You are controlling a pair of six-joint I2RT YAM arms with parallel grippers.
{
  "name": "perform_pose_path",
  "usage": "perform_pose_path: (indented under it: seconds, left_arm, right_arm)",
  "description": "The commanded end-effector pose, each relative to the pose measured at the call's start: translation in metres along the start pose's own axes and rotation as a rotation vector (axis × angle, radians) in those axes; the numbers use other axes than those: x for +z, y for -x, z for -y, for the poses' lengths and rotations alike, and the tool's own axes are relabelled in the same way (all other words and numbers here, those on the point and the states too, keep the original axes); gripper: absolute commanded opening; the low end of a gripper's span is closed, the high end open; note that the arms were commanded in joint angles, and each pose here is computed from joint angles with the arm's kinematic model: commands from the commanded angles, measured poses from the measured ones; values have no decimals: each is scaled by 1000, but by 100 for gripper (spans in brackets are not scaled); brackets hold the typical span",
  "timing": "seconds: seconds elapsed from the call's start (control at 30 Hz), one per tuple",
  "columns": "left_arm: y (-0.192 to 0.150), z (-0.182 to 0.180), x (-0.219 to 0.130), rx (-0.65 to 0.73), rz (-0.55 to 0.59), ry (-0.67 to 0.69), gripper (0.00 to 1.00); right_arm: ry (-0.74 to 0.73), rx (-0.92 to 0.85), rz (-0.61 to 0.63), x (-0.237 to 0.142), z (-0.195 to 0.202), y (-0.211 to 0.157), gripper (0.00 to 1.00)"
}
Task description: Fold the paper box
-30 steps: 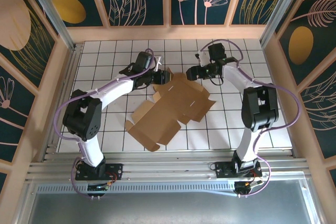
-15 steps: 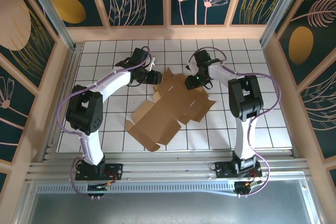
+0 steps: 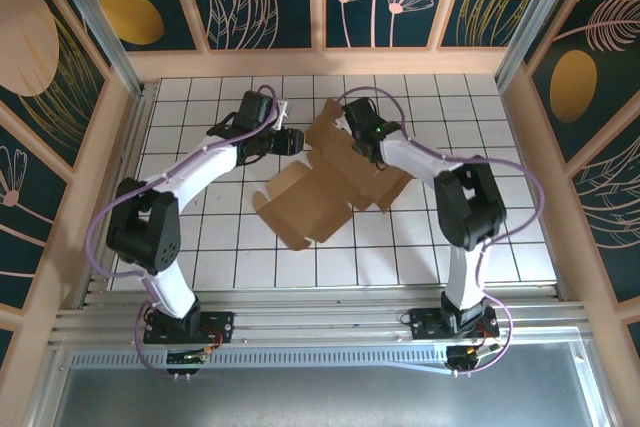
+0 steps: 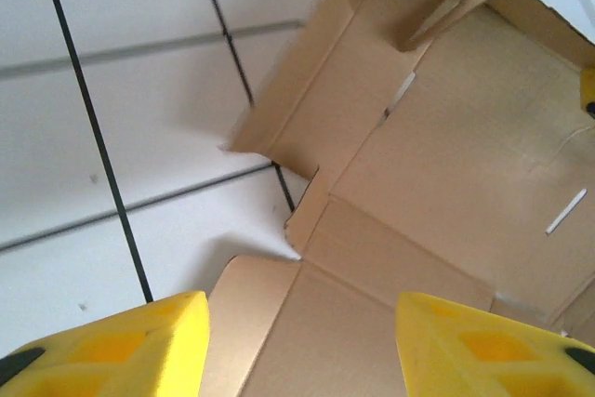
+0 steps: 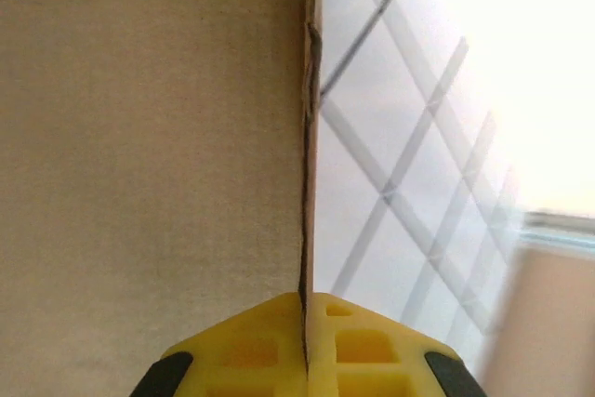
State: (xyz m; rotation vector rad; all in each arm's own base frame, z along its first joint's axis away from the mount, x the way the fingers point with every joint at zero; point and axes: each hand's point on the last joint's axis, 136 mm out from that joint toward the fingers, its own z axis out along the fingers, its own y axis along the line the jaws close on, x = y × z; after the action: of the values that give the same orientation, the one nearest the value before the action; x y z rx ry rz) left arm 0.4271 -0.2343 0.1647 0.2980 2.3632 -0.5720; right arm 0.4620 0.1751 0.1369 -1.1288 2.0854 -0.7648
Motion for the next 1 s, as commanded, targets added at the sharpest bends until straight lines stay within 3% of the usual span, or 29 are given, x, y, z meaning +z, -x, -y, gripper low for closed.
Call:
perform_pose_path:
  seconds: [0.0, 0.07, 0.23, 0.47, 0.57, 0.7, 0.87, 0.97]
  left_arm:
    - [36, 8, -24, 104, 200, -17, 55]
    - [39, 7, -28, 110, 235, -11, 55]
    - [30, 11, -21, 85, 304, -81, 55]
    - [-2, 28, 23, 222, 286, -264, 54]
    - [-1, 40, 30, 329, 314, -336, 55]
    - [5, 43, 57, 392, 264, -363, 56]
    - [22, 43, 90, 411, 279, -375, 56]
    - [27, 51, 110, 402, 231, -441, 56]
  right_arm:
    - [-385, -292, 54, -48, 69, 20, 0]
    - [-486, -396, 54, -61, 83, 20, 0]
    - [-638, -462, 64, -73, 100, 18, 0]
    - [-670, -511, 107, -52, 53, -2, 0]
    - [-654, -501, 117, -46, 46, -5, 0]
    - [-600, -464, 135, -40, 44, -6, 0]
    - [-580, -422, 138, -37, 48, -9, 0]
    - [-576, -412, 132, -33, 46, -9, 0]
